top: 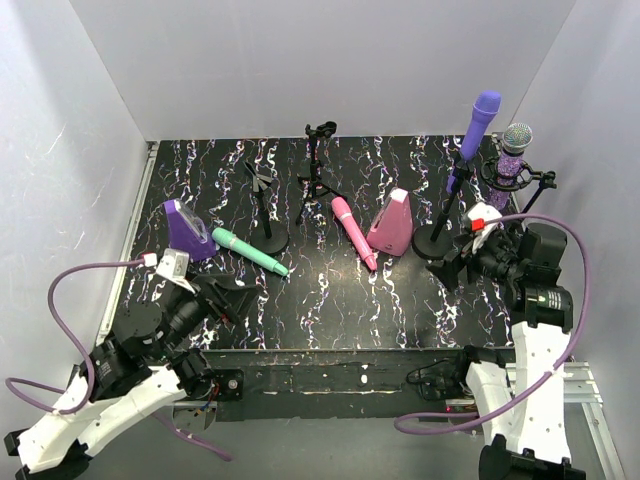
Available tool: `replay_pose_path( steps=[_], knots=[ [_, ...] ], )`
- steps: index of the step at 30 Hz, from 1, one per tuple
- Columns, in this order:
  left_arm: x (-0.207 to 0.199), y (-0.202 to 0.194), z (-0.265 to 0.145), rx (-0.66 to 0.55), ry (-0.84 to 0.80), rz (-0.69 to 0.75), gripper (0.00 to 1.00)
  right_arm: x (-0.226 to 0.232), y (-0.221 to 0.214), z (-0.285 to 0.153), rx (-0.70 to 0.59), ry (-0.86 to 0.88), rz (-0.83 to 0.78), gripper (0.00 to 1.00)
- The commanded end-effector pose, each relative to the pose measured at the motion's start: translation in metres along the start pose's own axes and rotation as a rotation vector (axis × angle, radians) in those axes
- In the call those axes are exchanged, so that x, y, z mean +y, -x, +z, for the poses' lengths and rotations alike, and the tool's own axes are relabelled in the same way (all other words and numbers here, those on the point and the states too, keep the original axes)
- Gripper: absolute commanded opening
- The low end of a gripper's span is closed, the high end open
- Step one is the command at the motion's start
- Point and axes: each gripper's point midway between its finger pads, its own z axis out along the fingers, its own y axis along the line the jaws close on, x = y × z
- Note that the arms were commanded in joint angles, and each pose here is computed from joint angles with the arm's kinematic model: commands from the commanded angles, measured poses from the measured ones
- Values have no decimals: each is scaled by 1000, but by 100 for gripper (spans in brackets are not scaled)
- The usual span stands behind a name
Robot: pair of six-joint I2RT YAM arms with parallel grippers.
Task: Attach the microphones to the stand
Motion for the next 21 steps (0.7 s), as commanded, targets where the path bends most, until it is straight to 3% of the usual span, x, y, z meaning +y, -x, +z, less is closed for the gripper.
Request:
replay_pose_path(
  steps=[1, 10, 13, 17, 21],
  knots=[
    [24, -4, 7, 66, 190, -12, 98, 64, 1, -15, -40, 301, 1, 98],
    [36, -19, 73, 273, 371, 207, 98, 81, -15, -5, -77, 443, 81, 96],
    [53, -19, 98, 310, 355, 158, 98, 83, -23, -1, -87, 464, 86, 96],
    [89, -4, 120, 256, 333, 75, 98, 90, -31, 3, -112, 522, 113, 96],
    [107, 11, 138, 135, 275, 143, 98, 90, -31, 3, -118, 526, 98, 96]
  ],
)
